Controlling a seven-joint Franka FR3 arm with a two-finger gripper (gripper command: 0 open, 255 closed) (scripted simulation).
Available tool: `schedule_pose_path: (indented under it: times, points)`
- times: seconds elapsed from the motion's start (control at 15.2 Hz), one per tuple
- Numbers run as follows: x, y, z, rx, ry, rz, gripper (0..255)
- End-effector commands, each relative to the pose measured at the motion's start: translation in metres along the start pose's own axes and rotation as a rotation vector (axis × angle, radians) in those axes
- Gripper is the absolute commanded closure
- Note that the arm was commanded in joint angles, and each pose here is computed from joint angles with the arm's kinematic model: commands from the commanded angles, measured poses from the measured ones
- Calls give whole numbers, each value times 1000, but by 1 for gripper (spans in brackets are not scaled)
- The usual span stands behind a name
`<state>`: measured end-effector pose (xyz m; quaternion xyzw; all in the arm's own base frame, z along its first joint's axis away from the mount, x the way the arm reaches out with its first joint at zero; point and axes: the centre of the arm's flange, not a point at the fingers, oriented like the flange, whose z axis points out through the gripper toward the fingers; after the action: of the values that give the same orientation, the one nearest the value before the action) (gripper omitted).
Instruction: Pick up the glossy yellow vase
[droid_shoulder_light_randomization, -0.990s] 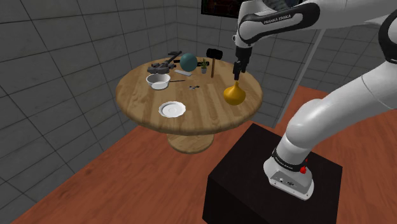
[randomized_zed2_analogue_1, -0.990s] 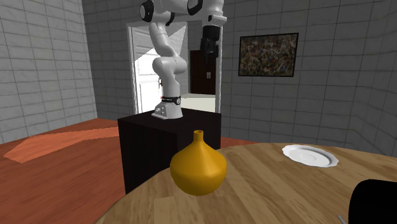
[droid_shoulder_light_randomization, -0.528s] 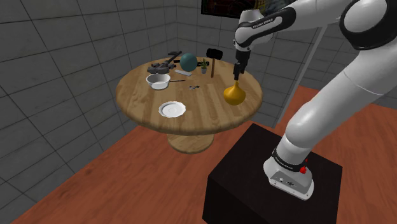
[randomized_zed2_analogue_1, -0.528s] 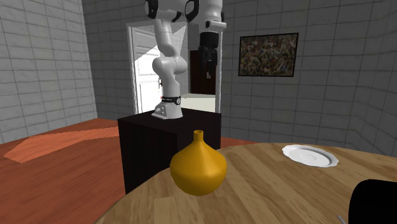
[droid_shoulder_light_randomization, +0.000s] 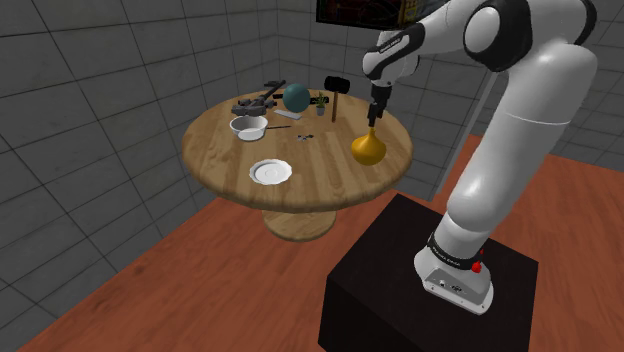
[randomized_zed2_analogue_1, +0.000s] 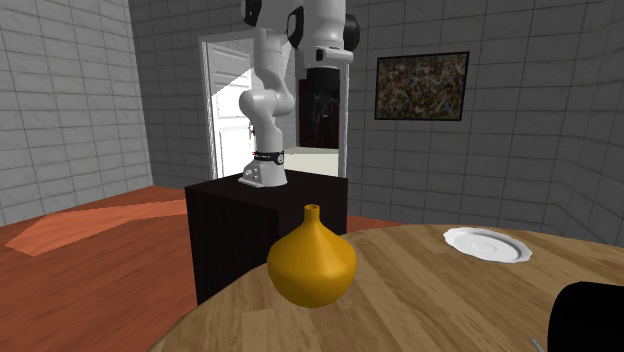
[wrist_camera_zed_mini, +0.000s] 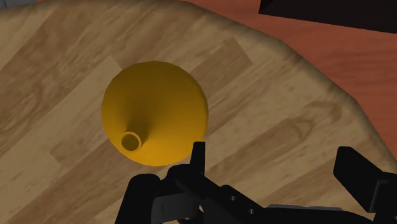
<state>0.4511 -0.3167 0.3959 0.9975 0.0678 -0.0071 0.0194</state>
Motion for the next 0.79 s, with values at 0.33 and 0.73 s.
schedule_pose_path:
  times: [0.33,0.73]
  points:
    - [30,75,46,21,8,-16,0]
    - [56,140,87,40,14,-28,0]
